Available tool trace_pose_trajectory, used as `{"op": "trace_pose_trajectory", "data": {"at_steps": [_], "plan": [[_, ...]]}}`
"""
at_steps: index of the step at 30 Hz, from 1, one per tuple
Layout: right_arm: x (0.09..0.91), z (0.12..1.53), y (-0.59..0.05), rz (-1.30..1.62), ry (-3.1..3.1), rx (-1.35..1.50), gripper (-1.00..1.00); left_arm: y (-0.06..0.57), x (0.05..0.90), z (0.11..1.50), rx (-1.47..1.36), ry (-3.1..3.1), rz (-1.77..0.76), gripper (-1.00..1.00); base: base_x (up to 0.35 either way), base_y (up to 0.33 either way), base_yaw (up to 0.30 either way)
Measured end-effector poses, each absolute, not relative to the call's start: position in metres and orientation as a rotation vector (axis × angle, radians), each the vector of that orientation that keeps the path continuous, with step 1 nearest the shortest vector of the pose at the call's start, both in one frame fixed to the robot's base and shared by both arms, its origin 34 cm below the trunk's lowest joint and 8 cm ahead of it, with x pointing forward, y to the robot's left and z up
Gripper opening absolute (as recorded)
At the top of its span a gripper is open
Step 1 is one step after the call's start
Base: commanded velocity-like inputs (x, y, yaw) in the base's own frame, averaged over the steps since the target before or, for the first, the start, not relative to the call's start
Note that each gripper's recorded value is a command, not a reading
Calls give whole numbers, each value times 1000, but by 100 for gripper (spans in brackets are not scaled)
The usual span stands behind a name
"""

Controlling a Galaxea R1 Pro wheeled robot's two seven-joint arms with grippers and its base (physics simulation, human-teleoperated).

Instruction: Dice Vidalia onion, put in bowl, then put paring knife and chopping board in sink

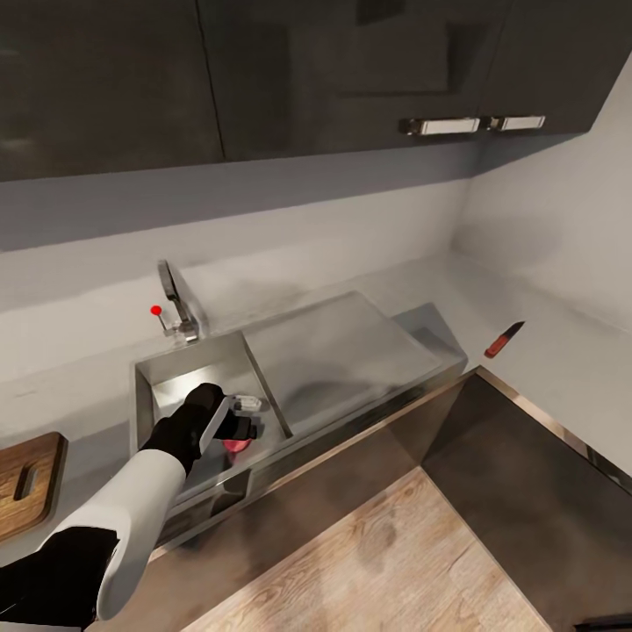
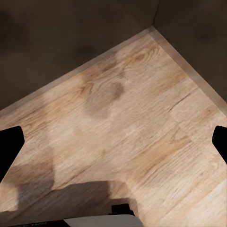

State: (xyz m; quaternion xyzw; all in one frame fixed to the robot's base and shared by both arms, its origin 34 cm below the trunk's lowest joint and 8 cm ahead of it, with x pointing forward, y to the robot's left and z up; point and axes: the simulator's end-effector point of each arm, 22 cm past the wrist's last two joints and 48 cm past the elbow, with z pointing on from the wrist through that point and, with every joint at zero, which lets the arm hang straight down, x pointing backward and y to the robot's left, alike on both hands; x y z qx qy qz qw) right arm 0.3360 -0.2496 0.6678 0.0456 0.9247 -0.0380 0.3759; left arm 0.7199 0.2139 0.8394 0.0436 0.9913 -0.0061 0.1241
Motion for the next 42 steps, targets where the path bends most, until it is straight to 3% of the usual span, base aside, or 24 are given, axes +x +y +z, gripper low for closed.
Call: {"op": "trace_pose_trajectory", "data": {"at_steps": [42], "plan": [[335, 667, -250, -97, 2369, 116, 100, 215, 715, 832, 129, 2909, -13, 100, 16, 0, 0]]}}
